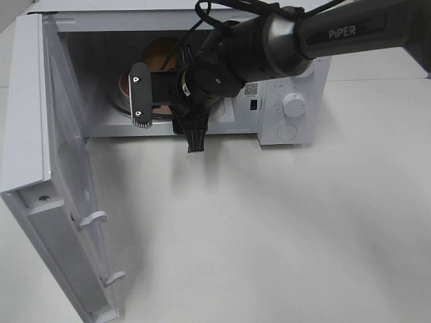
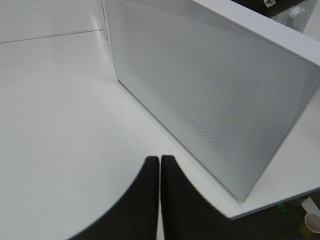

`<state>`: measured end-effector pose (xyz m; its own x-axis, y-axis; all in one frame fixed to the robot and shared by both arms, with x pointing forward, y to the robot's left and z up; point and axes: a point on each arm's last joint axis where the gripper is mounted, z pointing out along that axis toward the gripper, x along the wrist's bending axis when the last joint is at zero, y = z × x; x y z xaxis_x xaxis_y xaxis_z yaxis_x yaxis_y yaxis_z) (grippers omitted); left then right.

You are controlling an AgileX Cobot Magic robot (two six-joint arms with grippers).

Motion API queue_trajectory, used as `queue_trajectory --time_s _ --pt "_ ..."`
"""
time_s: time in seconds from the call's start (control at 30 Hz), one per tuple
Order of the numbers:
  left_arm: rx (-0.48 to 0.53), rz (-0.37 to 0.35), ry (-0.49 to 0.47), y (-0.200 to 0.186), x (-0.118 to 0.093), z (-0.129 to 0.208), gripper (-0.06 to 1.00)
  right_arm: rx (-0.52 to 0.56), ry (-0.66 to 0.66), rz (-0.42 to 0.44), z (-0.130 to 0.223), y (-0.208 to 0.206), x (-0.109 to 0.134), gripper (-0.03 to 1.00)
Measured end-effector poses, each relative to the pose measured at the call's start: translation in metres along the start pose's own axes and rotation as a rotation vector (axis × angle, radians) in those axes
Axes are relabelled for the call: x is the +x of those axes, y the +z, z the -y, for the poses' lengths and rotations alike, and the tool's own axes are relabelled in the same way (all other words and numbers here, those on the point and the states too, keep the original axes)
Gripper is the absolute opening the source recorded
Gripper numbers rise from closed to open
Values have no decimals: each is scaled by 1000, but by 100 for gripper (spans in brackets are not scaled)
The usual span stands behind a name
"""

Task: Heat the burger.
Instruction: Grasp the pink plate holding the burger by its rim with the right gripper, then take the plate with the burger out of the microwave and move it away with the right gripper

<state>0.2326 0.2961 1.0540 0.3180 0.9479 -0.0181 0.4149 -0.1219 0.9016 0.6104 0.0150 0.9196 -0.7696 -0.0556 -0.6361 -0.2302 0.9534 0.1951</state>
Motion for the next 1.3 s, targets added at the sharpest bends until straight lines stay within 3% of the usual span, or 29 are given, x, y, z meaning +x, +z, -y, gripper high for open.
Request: queue_trajectory --time_s 0.6,0.77,1.0,1.3 --pt "0 0 0 0 0 0 0 -3 28 -6 12 20 6 53" --pt "0 0 0 0 0 0 0 -8 25 0 11 20 5 45" --pt "0 0 0 0 0 0 0 -19 36 12 9 19 2 22" --pt "0 0 0 0 0 0 0 -3 42 2 11 19 3 7"
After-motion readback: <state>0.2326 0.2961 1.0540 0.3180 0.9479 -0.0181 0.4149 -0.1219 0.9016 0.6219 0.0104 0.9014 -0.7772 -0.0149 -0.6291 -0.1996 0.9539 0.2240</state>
